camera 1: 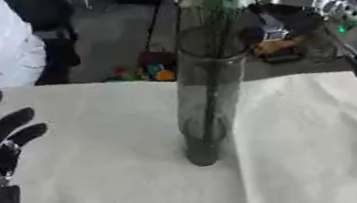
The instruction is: Arrange flowers into the vase.
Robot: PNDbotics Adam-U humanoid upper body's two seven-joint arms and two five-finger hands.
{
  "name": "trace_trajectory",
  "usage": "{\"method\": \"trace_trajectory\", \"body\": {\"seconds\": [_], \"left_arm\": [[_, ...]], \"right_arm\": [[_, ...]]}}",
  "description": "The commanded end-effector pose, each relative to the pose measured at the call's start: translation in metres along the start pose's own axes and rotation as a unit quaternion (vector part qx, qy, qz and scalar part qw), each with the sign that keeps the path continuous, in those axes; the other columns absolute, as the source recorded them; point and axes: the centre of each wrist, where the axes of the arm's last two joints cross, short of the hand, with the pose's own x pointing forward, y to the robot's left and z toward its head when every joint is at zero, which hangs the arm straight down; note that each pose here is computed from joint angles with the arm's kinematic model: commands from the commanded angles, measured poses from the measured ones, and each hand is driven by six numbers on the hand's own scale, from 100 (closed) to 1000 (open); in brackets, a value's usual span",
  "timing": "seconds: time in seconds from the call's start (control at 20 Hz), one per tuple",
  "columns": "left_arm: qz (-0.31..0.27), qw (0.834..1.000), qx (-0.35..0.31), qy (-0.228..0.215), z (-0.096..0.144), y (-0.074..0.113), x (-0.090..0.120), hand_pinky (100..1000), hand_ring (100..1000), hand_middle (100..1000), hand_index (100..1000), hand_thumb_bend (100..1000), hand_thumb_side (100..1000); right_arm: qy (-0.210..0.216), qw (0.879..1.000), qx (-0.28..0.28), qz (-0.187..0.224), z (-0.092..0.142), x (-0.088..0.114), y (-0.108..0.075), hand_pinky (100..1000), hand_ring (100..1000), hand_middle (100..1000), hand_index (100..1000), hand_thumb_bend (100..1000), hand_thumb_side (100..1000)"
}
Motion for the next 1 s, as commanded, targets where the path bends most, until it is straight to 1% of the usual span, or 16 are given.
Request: {"method": "trace_trajectory", "body": {"seconds": [0.05, 0.3, 0.5, 1.0], "left_arm": [[0.001, 1.0, -0.004, -0.01, -0.003, 0.0, 0.005, 720, 752, 818, 865, 226, 945], [0.0, 1.0, -0.004, -0.009, -0.003, 0.0, 0.004, 720, 752, 819, 865, 226, 945], [-0.001, 1.0, -0.003, -0.008, -0.003, 0.001, 0.004, 721, 753, 820, 865, 227, 945], [-0.009, 1.0, 0.002, -0.01, -0.003, 0.004, 0.004, 720, 753, 820, 865, 227, 943]], "right_arm": [[-0.059, 0.991, 0.08, 0.089, 0.011, 0.005, -0.019, 1000, 1000, 812, 1000, 652, 867], [-0.057, 0.991, 0.079, 0.087, 0.015, 0.004, -0.019, 1000, 1000, 814, 1000, 653, 864], [-0.051, 0.991, 0.081, 0.089, 0.024, 0.001, -0.019, 1000, 1000, 818, 1000, 652, 863], [-0.041, 0.993, 0.068, 0.091, 0.06, 0.0, -0.024, 1000, 1000, 806, 1000, 644, 869]]}}
